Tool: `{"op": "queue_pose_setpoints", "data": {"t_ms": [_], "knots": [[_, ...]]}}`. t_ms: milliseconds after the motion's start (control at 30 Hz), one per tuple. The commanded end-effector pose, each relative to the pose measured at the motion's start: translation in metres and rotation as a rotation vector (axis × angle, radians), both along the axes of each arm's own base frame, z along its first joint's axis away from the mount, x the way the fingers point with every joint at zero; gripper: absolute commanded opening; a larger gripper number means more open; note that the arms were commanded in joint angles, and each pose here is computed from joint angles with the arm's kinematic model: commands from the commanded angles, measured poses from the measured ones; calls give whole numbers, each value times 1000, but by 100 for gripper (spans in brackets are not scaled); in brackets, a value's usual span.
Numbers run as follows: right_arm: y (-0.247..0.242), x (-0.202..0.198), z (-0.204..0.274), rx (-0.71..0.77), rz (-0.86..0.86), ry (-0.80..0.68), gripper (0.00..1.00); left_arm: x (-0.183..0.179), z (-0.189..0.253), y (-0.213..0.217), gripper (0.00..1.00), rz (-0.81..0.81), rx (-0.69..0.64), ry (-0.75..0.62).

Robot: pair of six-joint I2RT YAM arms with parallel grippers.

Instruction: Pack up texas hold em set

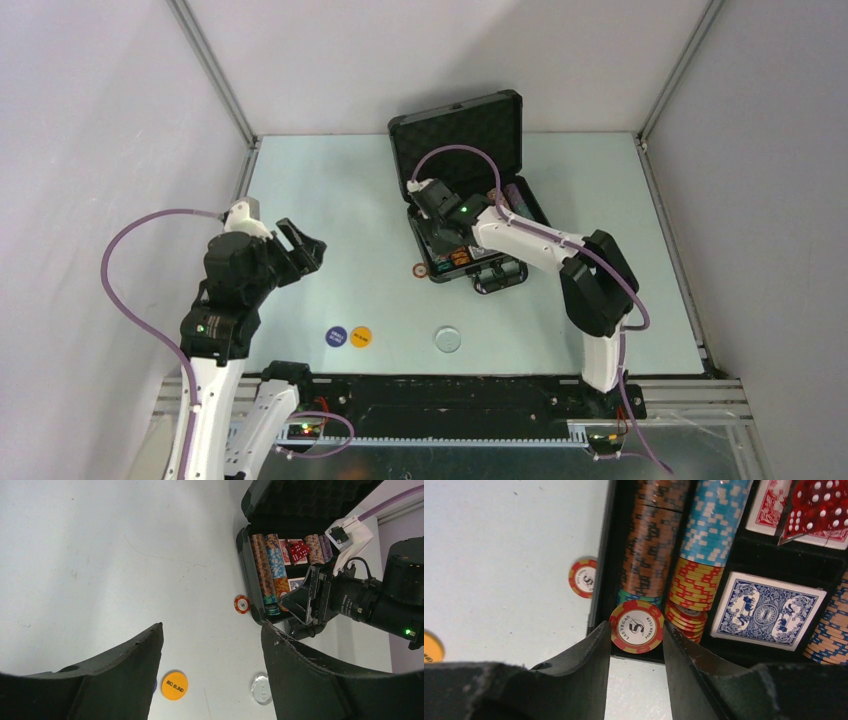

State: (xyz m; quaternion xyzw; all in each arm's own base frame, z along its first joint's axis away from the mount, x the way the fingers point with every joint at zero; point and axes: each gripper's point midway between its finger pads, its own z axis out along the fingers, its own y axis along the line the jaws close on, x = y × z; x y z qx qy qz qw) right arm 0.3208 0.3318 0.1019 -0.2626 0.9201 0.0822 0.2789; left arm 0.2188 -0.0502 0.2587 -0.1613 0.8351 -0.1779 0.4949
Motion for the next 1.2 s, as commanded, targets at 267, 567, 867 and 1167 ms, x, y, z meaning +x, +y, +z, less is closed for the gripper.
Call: {"op": "queue_pose_setpoints", "data": {"t_ms": [267,567,867,1167], "knots": [[5,-6,1,75,2,4,45,7,2,-6,77,-20,-33,-6],[12,-6,-6,100,8,29,45,5,1,-6,77,-18,-33,-8],[15,-7,-8,131,14,32,45,19,-17,-25,80,-79,-120,42],[15,-5,-16,146,12,37,45,57,-27,-48,80,-99,-284,48]]}}
